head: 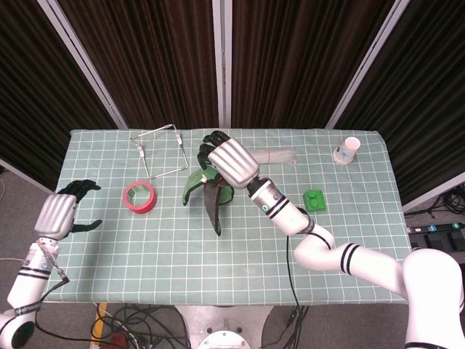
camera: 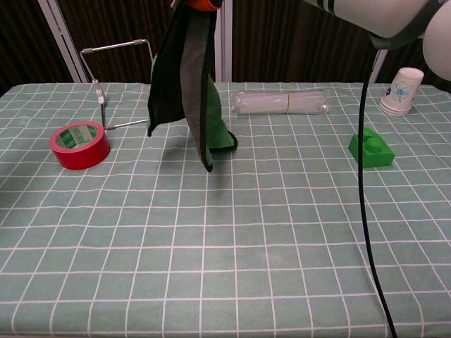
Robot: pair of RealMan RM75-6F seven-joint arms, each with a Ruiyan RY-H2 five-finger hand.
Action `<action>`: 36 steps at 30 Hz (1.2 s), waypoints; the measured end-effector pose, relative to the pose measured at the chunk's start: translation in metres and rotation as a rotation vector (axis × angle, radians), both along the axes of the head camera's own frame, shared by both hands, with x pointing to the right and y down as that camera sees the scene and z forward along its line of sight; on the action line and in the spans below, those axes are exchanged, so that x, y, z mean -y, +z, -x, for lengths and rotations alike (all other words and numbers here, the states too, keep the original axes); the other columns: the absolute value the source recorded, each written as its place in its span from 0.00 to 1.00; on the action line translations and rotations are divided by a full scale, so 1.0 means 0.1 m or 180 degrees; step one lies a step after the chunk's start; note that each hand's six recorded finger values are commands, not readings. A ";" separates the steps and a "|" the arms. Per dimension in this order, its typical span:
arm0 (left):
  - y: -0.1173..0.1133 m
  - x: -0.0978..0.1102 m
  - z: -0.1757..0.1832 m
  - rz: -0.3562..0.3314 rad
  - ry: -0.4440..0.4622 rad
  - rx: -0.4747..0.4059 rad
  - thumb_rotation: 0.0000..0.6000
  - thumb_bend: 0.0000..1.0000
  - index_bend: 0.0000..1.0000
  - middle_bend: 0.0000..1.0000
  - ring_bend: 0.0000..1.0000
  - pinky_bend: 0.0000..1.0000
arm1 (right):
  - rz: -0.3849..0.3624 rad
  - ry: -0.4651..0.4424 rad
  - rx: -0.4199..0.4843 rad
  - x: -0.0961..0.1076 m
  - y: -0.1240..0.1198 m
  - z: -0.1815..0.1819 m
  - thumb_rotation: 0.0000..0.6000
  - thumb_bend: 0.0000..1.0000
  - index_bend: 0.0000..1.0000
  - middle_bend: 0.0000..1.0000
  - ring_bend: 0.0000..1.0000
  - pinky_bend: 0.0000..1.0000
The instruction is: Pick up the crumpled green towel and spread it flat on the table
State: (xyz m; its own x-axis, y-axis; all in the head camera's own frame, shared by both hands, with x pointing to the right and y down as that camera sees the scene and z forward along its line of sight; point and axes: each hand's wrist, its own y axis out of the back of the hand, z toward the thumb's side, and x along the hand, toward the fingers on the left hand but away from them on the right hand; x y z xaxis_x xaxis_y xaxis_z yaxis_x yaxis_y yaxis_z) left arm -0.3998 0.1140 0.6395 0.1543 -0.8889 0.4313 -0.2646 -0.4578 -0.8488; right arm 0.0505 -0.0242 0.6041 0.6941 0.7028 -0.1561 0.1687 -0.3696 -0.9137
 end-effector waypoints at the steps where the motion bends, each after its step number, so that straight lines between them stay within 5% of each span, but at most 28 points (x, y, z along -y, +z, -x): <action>1: 0.05 0.03 -0.05 0.0029 0.0011 -0.0036 1.00 0.04 0.26 0.24 0.19 0.33 | 0.0018 0.0002 0.0011 0.01 -0.02 0.02 1.00 0.52 0.81 0.40 0.23 0.22; 11: 0.34 0.26 -0.48 0.0127 -0.0052 -0.0283 1.00 0.04 0.26 0.24 0.19 0.34 | 0.0502 0.0055 0.0500 0.08 -0.26 0.15 1.00 0.52 0.81 0.40 0.22 0.22; 20: 0.51 0.25 -0.67 0.0428 -0.0240 -0.0530 0.98 0.01 0.27 0.24 0.19 0.35 | 0.0391 0.0176 0.0172 0.19 -0.12 0.27 1.00 0.52 0.81 0.40 0.22 0.22; 30: 0.73 0.34 -0.94 0.0764 -0.0500 -0.0762 0.40 0.00 0.27 0.24 0.19 0.36 | 0.0155 0.0313 -0.0312 0.15 0.11 0.65 1.00 0.52 0.80 0.40 0.22 0.22; 36: 0.83 0.35 -1.01 0.0814 -0.0554 -0.0617 0.26 0.00 0.27 0.24 0.19 0.37 | 0.0080 0.0406 -0.0485 0.06 0.17 0.92 1.00 0.52 0.79 0.40 0.22 0.22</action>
State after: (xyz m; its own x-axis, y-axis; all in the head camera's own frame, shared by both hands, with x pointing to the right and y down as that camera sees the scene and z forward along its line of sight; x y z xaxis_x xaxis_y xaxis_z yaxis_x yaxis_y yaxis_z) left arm -0.2993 0.0795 0.7220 0.1108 -0.7761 0.6208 -0.5020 -0.5828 -0.6390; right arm -0.0418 -0.0303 0.6213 0.5666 0.7781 -0.2712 0.0761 -0.3771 -0.9230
